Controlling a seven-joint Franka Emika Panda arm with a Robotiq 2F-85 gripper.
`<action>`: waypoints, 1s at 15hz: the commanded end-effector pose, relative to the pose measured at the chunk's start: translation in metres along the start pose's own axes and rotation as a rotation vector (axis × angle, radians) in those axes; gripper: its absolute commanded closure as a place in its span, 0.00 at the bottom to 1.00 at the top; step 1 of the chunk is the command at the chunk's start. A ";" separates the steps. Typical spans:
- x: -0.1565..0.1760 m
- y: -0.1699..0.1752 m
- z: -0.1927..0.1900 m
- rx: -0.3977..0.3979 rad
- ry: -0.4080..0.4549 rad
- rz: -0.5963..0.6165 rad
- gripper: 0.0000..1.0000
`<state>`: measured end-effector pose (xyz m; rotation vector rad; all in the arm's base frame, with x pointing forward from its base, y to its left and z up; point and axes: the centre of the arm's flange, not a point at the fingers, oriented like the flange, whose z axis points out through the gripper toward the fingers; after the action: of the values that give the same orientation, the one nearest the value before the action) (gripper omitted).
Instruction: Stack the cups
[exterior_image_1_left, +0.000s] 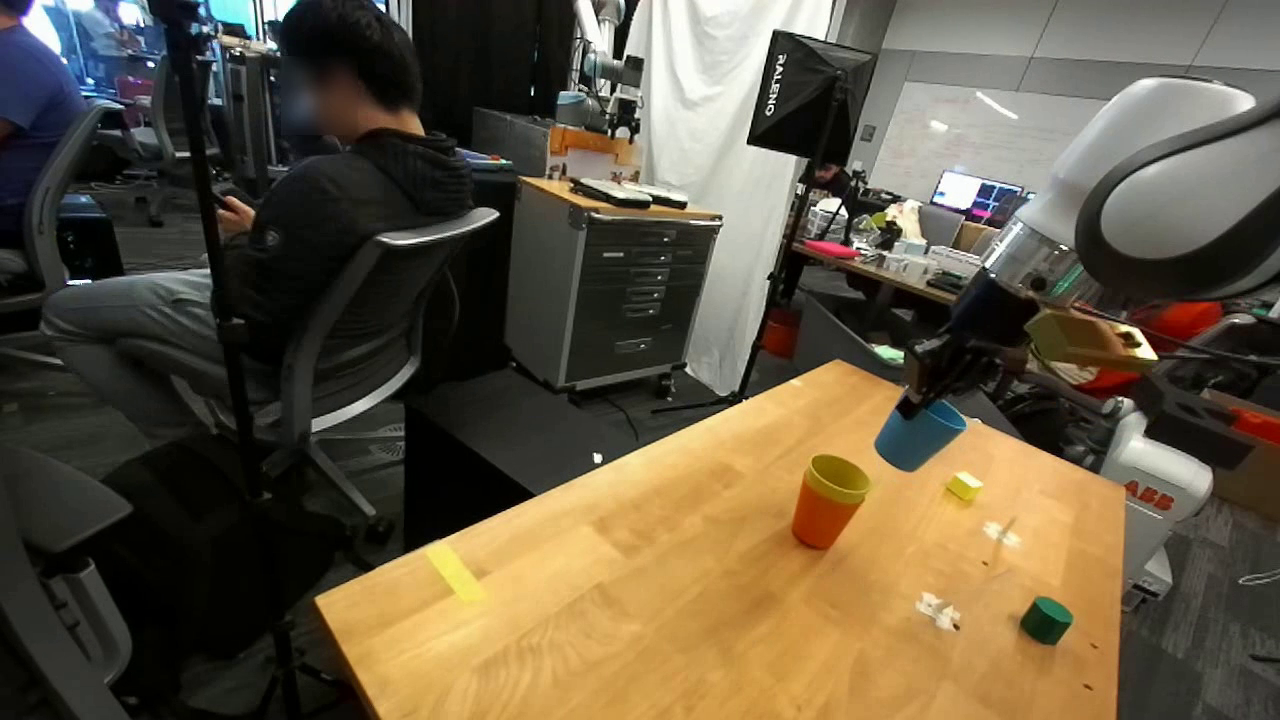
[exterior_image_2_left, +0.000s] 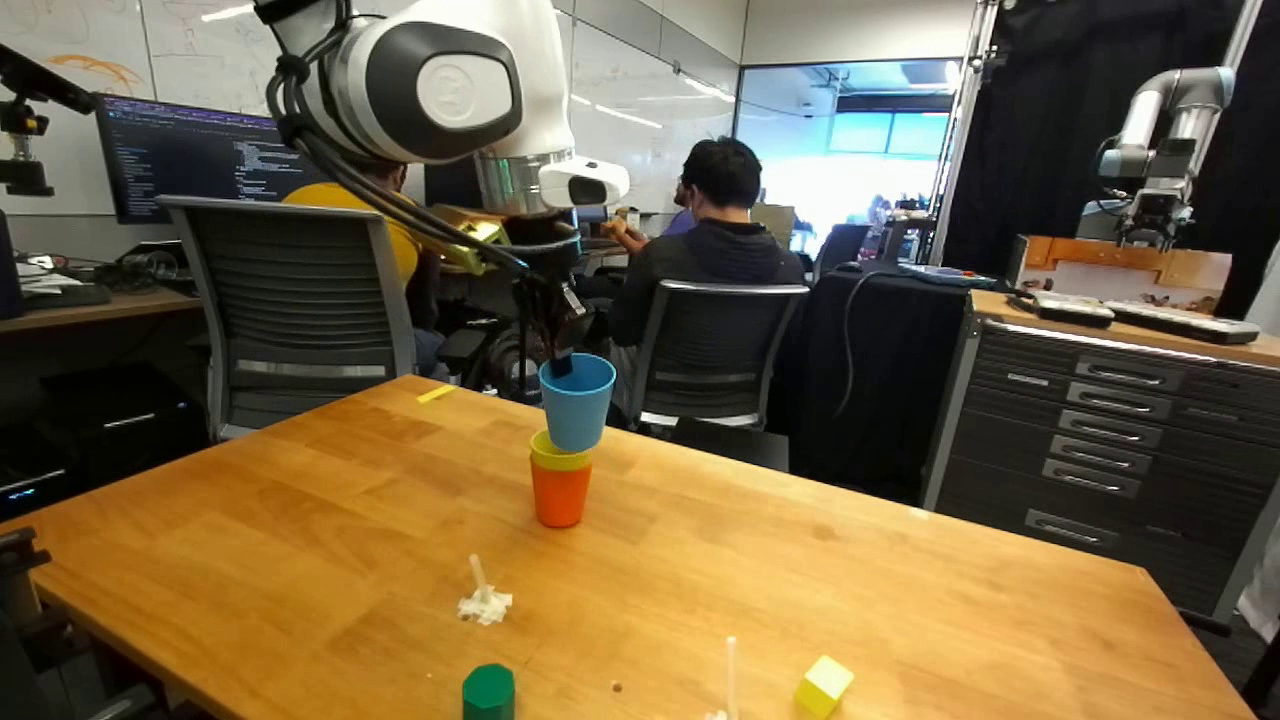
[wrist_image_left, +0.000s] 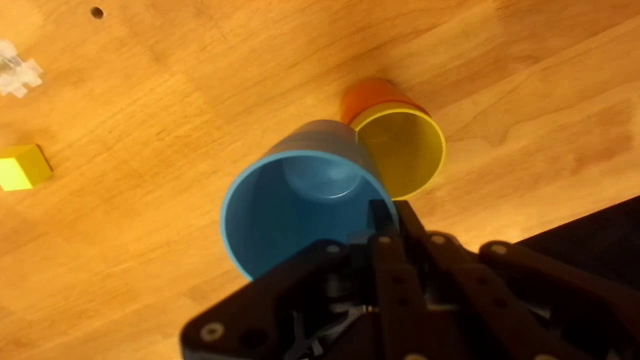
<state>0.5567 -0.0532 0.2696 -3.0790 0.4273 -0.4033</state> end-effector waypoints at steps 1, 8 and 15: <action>0.013 -0.016 -0.017 0.004 -0.021 -0.010 0.98; 0.017 -0.028 0.007 -0.012 -0.070 -0.018 0.98; 0.039 -0.047 0.018 -0.038 -0.070 -0.023 0.98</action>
<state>0.5856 -0.0304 0.2579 -3.1055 0.3936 -0.2907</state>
